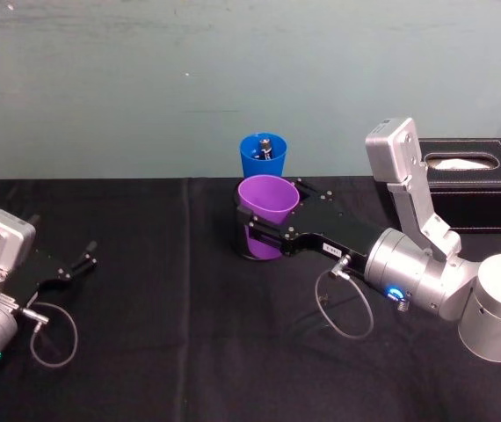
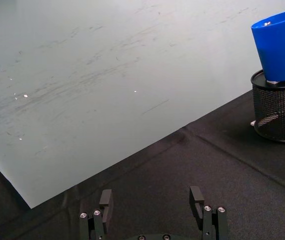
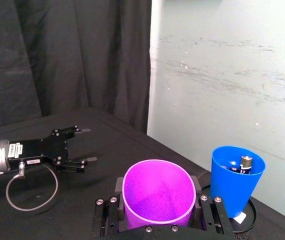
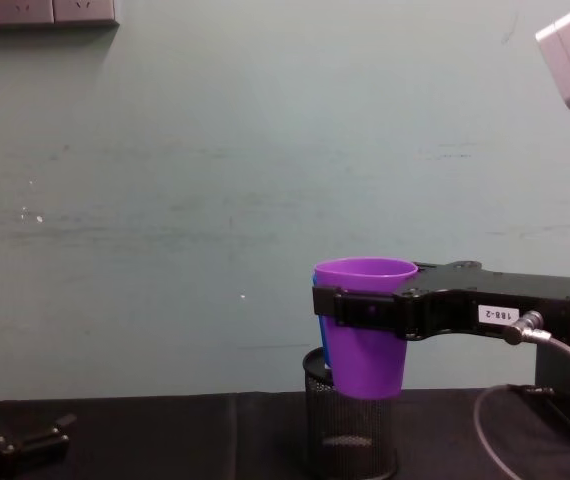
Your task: Pick up one cup with a gripper and tap it against the other cup.
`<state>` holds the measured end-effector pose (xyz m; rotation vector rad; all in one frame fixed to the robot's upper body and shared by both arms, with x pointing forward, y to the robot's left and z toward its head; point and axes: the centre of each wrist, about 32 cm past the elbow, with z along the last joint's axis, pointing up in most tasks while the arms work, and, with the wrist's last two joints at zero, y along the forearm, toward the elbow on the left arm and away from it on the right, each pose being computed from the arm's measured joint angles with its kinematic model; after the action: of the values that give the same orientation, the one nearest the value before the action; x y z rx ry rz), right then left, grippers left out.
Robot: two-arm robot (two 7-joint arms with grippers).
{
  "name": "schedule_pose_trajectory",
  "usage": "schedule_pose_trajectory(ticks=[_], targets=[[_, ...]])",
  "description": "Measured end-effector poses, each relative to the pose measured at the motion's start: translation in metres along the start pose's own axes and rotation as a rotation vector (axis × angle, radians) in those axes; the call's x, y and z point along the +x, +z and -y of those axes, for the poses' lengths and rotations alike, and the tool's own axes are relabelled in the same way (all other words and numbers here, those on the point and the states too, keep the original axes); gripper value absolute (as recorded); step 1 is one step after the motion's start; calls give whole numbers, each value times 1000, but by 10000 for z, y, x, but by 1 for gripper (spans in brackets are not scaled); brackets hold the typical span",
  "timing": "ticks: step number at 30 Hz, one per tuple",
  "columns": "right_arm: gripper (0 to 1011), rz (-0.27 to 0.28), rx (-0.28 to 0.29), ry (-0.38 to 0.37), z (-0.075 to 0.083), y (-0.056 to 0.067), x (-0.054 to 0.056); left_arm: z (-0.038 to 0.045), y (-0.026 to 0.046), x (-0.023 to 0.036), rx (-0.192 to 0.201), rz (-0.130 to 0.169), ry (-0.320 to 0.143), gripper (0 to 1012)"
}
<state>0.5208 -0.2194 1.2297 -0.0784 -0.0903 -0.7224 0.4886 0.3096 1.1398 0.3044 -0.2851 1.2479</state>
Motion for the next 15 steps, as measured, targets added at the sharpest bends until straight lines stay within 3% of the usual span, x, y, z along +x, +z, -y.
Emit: schedule_pose_trajectory(ticks=[15], targets=[[735, 0, 0, 0, 0, 0, 0, 0, 0, 0, 0, 0, 0, 1000]])
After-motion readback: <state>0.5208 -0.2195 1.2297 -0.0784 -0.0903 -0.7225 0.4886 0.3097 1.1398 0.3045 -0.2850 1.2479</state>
